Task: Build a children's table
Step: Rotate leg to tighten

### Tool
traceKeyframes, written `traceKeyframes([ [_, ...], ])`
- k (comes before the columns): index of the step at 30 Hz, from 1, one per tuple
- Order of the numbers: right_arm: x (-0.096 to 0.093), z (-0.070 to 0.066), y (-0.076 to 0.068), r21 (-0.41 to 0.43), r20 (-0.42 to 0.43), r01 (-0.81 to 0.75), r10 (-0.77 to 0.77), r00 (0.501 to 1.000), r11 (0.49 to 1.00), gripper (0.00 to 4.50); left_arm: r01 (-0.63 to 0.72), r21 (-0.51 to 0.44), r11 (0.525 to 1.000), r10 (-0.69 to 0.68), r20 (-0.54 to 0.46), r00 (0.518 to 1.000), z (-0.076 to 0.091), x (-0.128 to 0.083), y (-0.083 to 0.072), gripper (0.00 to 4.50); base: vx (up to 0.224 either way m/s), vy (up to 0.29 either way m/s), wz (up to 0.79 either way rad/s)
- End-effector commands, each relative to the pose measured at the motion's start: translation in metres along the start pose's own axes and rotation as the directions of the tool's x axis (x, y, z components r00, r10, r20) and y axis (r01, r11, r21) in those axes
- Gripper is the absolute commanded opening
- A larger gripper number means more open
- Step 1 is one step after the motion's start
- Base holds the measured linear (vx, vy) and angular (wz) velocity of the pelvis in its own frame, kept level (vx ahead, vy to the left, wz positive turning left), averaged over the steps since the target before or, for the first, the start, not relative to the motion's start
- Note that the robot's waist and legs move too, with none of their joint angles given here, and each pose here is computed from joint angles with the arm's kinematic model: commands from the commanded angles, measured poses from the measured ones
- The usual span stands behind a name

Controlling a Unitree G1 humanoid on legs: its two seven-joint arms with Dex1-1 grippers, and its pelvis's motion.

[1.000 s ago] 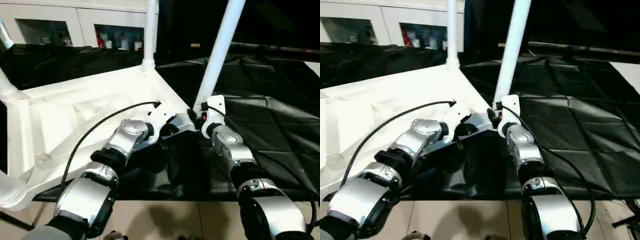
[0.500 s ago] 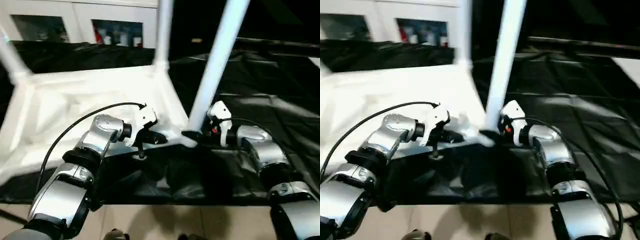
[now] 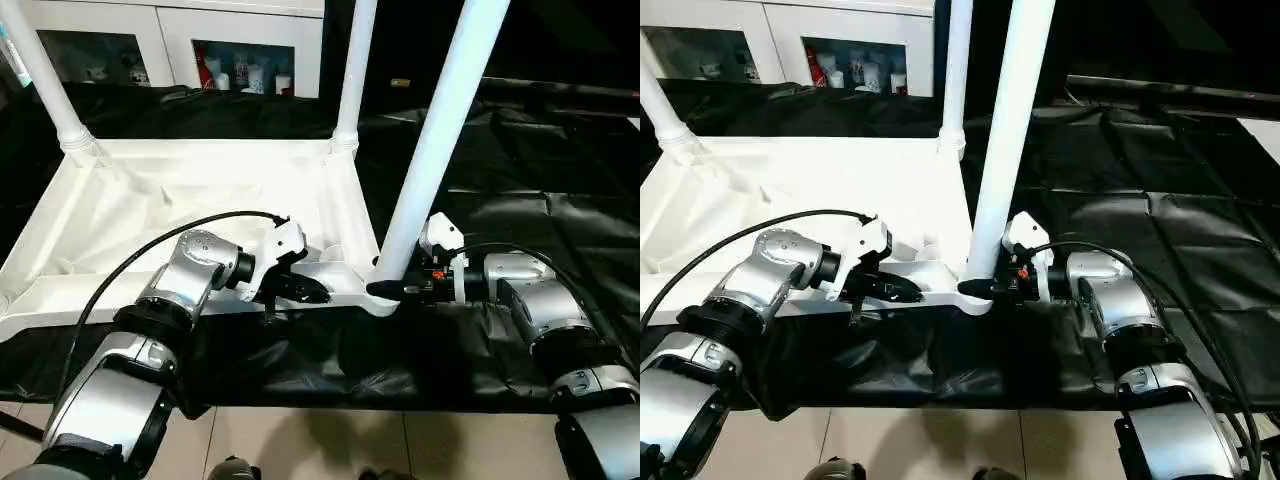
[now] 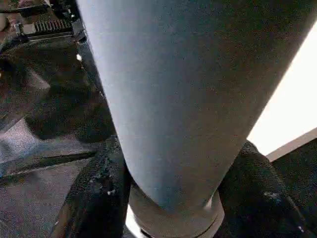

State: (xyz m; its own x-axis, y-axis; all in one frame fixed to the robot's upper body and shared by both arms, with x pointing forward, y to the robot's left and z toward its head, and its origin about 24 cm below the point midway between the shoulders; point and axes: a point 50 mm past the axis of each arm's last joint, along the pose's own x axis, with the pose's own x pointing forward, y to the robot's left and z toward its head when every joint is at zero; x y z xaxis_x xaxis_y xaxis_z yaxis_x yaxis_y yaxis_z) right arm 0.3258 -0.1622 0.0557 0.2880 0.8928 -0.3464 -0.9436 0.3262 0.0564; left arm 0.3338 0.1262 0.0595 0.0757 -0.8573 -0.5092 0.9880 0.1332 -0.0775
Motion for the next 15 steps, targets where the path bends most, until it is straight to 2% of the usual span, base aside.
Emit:
traceKeyframes([
  [1, 0.004, -0.003, 0.000, 0.048, 0.030, 0.043, -0.044, 0.999, 0.998, 2.08, -0.022, -0.021, 1.000, 0.022, -0.011, 1.000, -0.004, 0.007, -0.001, 0.00, 0.000, 0.000, 0.00],
  [3, 0.021, -0.008, 0.000, 0.147, 0.114, 0.194, -0.211, 0.971, 0.970, 2.02, -0.206, -0.051, 0.977, 0.206, -0.005, 0.979, 0.000, 0.013, 0.010, 0.00, 0.000, 0.000, 0.00],
  [4, 0.021, -0.008, 0.000, 0.147, 0.114, 0.194, -0.211, 0.971, 0.970, 2.02, -0.206, -0.051, 0.977, 0.206, -0.005, 0.979, 0.000, 0.013, 0.010, 0.00, 0.000, 0.000, 0.00],
  [5, 0.027, -0.012, 0.001, 0.185, 0.122, 0.238, -0.263, 0.957, 0.953, 1.98, -0.263, -0.068, 0.962, 0.264, -0.007, 0.965, 0.001, 0.016, 0.014, 0.00, 0.000, 0.000, 0.00],
  [6, 0.037, -0.019, 0.003, 0.245, 0.107, 0.306, -0.339, 0.935, 0.920, 1.98, -0.350, -0.097, 0.932, 0.351, -0.012, 0.936, 0.004, 0.020, 0.019, 0.00, 0.000, 0.000, 0.00],
  [7, 0.037, -0.019, 0.003, 0.245, 0.107, 0.306, -0.339, 0.935, 0.920, 1.98, -0.350, -0.097, 0.932, 0.351, -0.012, 0.936, 0.004, 0.020, 0.019, 0.00, 0.000, 0.000, 0.00],
  [9, 0.051, -0.029, 0.007, 0.286, 0.048, 0.397, -0.427, 0.903, 0.872, 1.98, -0.454, -0.131, 0.881, 0.456, -0.017, 0.890, 0.009, 0.027, 0.025, 0.00, 0.000, 0.000, 0.00],
  [10, 0.051, -0.029, 0.007, 0.286, 0.048, 0.397, -0.427, 0.903, 0.872, 1.98, -0.454, -0.131, 0.881, 0.456, -0.017, 0.890, 0.009, 0.027, 0.025, 0.00, 0.000, 0.000, 0.00],
  [11, 0.067, -0.032, 0.009, 0.320, -0.009, 0.514, -0.540, 0.842, 0.796, 1.98, -0.505, -0.147, 0.851, 0.510, -0.001, 0.860, 0.018, 0.043, 0.025, 0.00, 0.000, 0.000, 0.00],
  [12, 0.067, -0.032, 0.009, 0.320, -0.009, 0.514, -0.540, 0.842, 0.796, 1.98, -0.505, -0.147, 0.851, 0.510, -0.001, 0.860, 0.018, 0.043, 0.025, 0.00, 0.000, 0.000, 0.00],
  [14, 0.081, -0.030, 0.011, 0.353, -0.053, 0.580, -0.603, 0.796, 0.734, 1.97, -0.512, -0.132, 0.849, 0.519, 0.016, 0.855, 0.027, 0.058, 0.020, 0.00, 0.000, 0.000, 0.00],
  [15, 0.081, -0.030, 0.011, 0.353, -0.053, 0.580, -0.603, 0.796, 0.734, 1.97, -0.512, -0.132, 0.849, 0.519, 0.016, 0.855, 0.027, 0.058, 0.020, 0.00, 0.000, 0.000, 0.00],
])
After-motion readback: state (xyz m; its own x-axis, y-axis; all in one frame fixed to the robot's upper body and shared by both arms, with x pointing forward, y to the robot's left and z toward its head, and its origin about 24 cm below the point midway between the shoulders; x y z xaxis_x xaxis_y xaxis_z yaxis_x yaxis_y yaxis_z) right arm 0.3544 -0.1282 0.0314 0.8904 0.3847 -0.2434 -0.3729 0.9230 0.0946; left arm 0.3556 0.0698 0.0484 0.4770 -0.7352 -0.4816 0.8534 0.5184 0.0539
